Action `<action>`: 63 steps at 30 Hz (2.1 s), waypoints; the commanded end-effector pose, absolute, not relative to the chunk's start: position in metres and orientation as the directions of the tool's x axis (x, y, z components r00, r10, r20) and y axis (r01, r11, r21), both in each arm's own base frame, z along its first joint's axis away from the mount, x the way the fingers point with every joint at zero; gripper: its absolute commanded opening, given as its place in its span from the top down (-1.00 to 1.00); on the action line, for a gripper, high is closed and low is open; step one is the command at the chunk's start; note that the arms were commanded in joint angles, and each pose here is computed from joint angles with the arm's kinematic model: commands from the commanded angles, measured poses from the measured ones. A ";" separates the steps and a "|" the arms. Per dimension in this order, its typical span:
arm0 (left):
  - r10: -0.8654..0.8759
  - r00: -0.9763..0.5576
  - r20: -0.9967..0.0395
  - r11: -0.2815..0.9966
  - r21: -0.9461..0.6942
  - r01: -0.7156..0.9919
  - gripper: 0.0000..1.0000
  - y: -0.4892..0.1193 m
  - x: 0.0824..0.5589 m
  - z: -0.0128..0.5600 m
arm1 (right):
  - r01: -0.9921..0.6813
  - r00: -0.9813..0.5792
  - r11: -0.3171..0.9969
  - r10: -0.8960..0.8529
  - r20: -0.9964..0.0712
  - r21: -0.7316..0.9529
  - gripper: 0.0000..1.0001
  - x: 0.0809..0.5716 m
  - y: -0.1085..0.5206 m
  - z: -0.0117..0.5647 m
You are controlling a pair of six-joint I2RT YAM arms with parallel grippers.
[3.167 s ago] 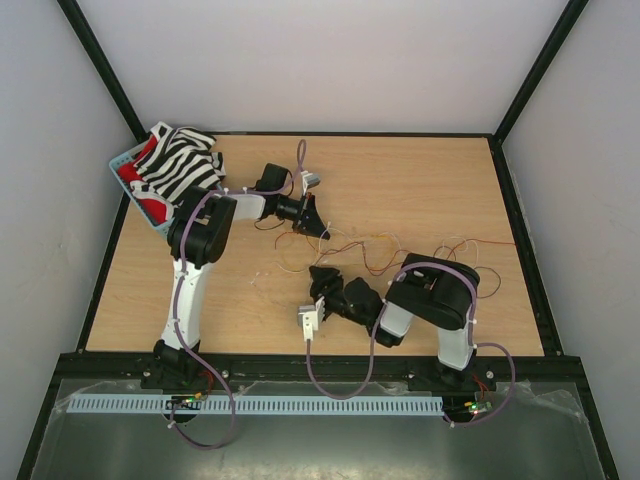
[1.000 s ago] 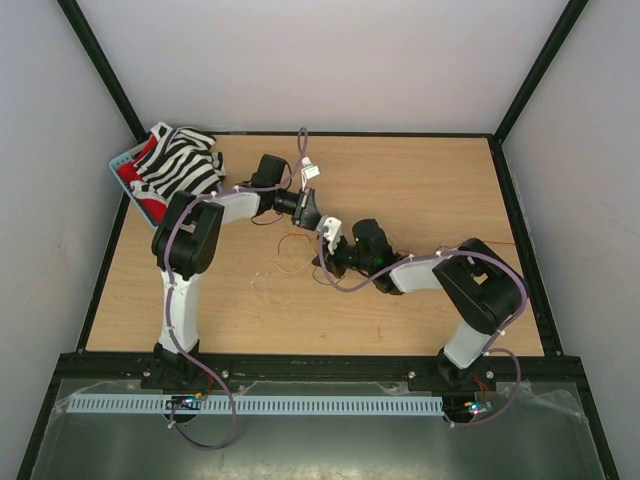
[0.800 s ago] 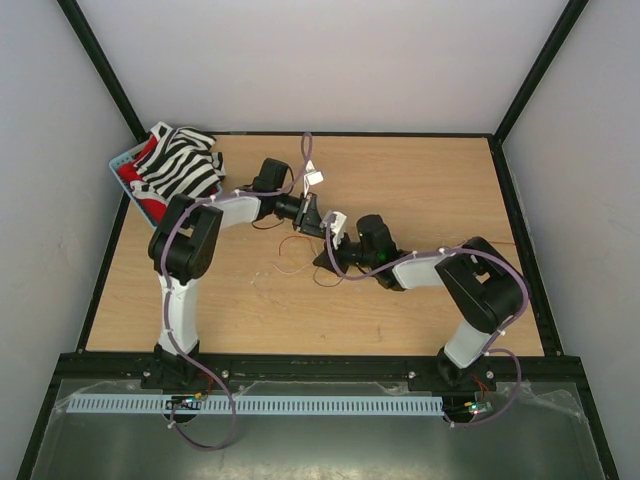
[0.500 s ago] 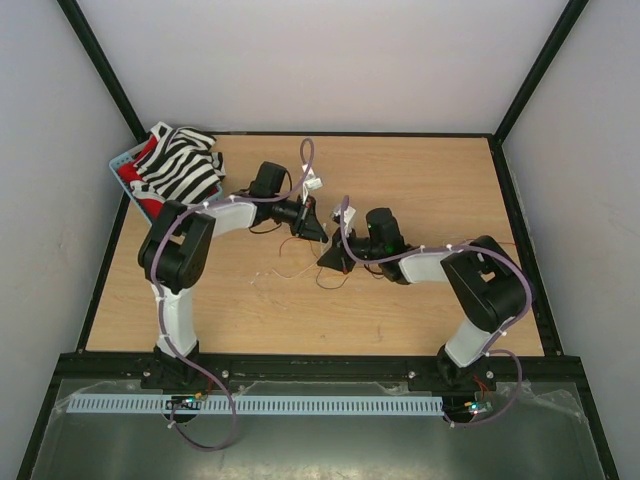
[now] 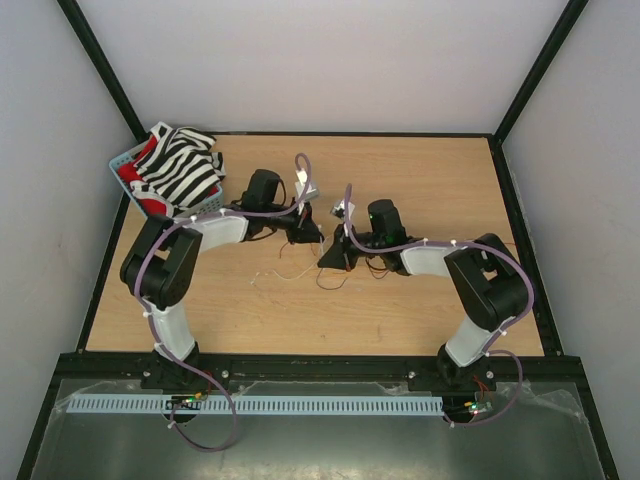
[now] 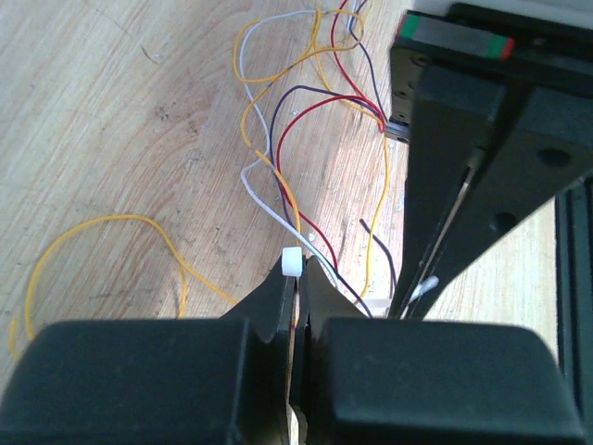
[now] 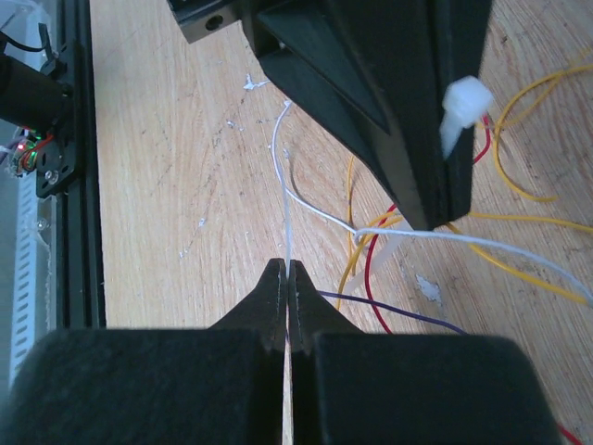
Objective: Zip-tie the wires
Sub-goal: Tie the cable at the center of the board.
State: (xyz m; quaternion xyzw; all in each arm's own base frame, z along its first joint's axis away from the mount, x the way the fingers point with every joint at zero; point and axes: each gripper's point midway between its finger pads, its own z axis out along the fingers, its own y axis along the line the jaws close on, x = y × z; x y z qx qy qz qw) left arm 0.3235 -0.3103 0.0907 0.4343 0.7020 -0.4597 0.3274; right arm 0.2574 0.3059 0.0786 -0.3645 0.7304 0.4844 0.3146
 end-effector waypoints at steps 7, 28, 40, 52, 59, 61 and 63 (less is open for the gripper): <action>0.218 -0.068 -0.974 0.167 -0.031 0.985 1.00 -0.309 0.324 0.129 | -0.830 -0.555 0.143 -0.303 -0.775 0.539 1.00 0.245 0.301 0.080; 0.229 0.280 -0.932 0.120 0.313 0.942 1.00 -0.313 0.308 0.116 | -0.799 -0.586 0.103 -0.354 -0.729 0.592 1.00 0.240 0.297 0.082; 0.227 0.324 -0.918 0.164 0.364 0.917 1.00 -0.312 0.314 0.118 | -0.771 -0.617 0.103 -0.361 -0.699 0.628 1.00 0.235 0.296 0.070; 0.237 0.345 -0.908 0.155 0.386 0.909 1.00 -0.312 0.312 0.114 | -0.759 -0.631 0.103 -0.360 -0.687 0.643 1.00 0.233 0.296 0.068; 0.245 0.360 -0.900 0.153 0.402 0.903 1.00 -0.312 0.312 0.112 | -0.754 -0.636 0.102 -0.358 -0.683 0.649 1.00 0.233 0.296 0.070; 0.246 0.362 -0.899 0.152 0.404 0.902 1.00 -0.312 0.311 0.112 | -0.755 -0.635 0.100 -0.358 -0.685 0.648 1.00 0.233 0.296 0.071; 0.246 0.364 -0.898 0.149 0.406 0.901 1.00 -0.313 0.311 0.112 | -0.757 -0.633 0.100 -0.356 -0.688 0.645 1.00 0.233 0.297 0.071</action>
